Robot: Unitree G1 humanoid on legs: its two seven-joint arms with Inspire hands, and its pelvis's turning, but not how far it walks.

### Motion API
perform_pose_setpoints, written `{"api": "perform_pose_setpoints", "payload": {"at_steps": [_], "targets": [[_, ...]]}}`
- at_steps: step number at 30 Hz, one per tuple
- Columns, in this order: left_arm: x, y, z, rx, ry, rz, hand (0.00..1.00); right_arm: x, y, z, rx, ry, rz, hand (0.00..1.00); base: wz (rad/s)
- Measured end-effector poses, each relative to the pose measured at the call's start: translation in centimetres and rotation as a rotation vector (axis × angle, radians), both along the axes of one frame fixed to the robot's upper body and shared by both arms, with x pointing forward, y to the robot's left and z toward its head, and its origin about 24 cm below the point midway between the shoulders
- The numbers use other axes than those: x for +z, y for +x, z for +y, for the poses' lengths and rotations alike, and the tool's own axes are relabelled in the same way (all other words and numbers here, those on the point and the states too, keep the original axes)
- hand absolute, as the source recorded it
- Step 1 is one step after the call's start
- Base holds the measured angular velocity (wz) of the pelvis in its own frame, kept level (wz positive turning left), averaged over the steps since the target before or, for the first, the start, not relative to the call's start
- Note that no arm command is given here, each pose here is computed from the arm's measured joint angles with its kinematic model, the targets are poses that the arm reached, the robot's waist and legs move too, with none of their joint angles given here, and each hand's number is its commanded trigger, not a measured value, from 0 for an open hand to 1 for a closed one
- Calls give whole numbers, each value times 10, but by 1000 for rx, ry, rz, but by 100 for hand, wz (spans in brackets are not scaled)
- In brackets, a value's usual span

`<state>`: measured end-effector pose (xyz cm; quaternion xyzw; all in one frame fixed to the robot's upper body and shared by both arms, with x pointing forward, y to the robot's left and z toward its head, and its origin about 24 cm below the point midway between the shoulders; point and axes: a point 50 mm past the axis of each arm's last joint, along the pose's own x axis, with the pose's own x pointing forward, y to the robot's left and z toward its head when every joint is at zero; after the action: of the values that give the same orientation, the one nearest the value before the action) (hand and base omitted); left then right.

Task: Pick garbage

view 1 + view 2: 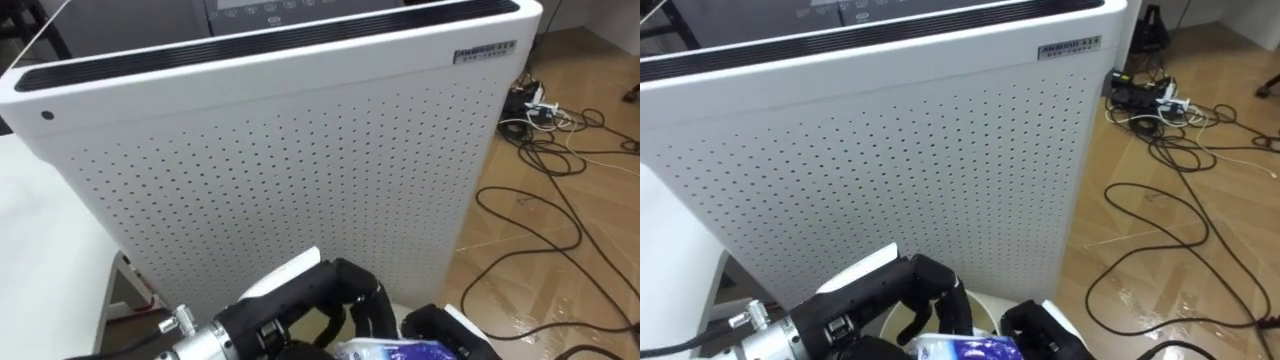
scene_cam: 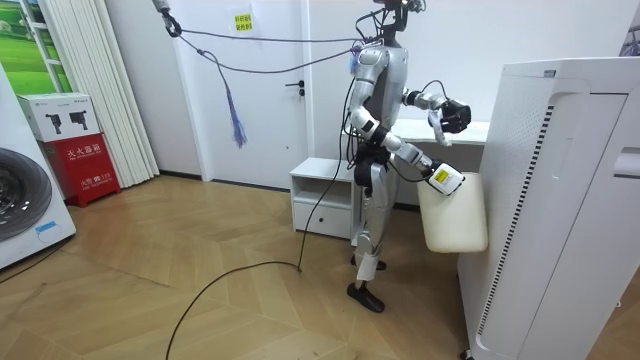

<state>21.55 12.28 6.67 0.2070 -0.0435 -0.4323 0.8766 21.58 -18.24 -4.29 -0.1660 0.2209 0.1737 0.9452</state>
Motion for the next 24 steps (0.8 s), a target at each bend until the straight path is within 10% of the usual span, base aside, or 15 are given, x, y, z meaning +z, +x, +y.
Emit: {"api": "perform_pose_setpoints", "payload": {"at_steps": [24], "targets": [[-63, 1, 15, 168, 111, 205, 100, 1, 12, -3, -38, 42, -14, 100, 2]]}}
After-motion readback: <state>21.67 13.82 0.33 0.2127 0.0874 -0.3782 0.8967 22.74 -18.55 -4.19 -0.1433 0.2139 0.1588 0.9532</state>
